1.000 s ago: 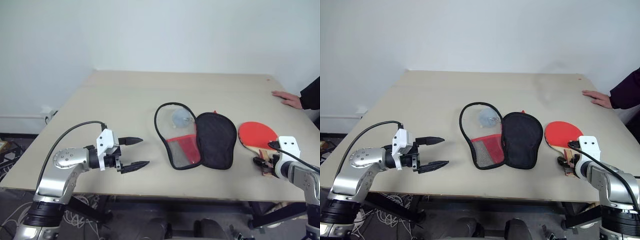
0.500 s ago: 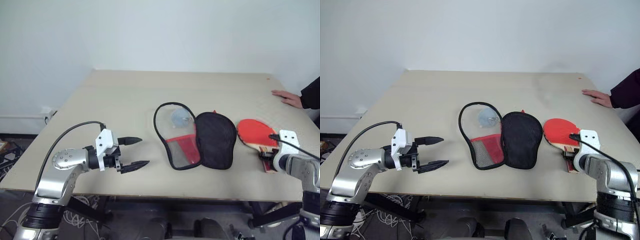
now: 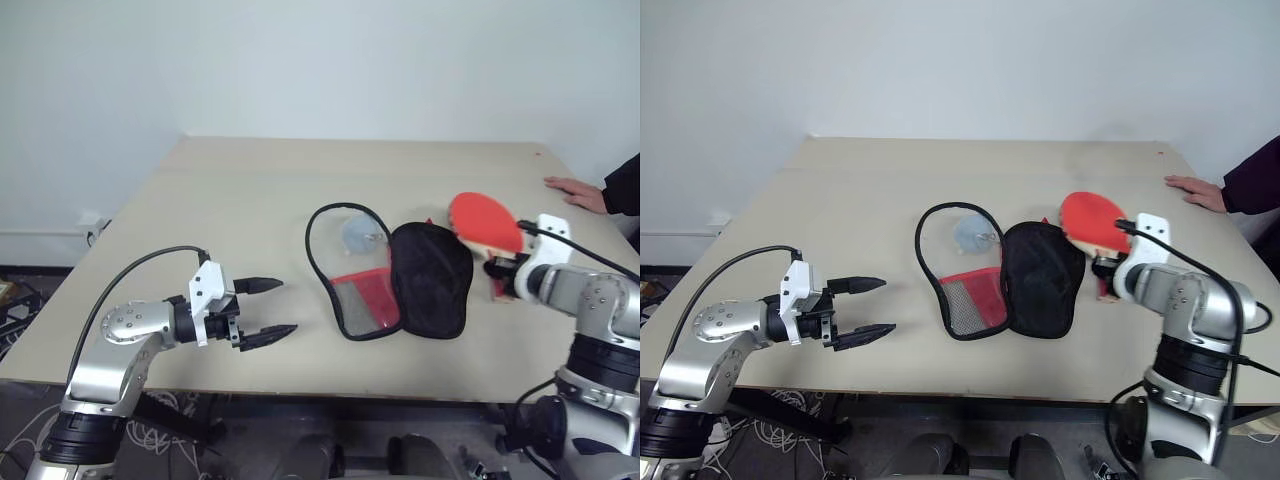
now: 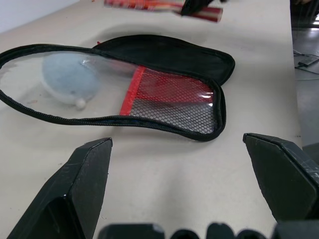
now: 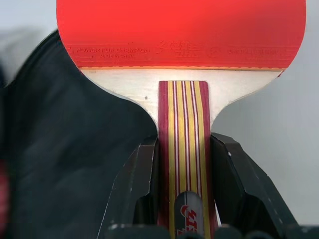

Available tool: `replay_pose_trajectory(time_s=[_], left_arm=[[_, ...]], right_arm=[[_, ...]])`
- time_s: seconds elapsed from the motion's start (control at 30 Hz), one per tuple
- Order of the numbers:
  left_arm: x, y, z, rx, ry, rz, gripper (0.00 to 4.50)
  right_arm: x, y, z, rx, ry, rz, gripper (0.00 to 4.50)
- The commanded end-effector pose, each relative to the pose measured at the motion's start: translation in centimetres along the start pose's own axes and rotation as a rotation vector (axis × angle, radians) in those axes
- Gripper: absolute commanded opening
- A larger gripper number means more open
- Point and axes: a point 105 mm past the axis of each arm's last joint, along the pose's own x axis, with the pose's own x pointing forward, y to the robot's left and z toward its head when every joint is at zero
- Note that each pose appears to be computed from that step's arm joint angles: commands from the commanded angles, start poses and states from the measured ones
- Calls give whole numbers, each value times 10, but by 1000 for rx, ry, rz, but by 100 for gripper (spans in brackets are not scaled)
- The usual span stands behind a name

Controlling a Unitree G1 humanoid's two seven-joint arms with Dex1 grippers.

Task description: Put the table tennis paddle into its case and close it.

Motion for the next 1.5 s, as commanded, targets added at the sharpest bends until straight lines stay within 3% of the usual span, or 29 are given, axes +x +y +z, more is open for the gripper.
replay_pose_trajectory(time_s=[0.03, 0.23, 0.57, 1.5], left_arm=[[-5, 2, 13, 42, -28, 14, 450], [-5, 0, 13, 40, -28, 14, 450], [-4, -1, 13, 38, -34, 17, 450], [-4, -1, 12, 32, -35, 24, 450]], right_arm=[[-11, 24, 14, -6, -86, 2, 112], [-1, 50, -12, 2, -38, 27, 112], [10, 49, -35, -3, 49, -47, 112], [18, 126, -44, -84, 107, 154, 112]])
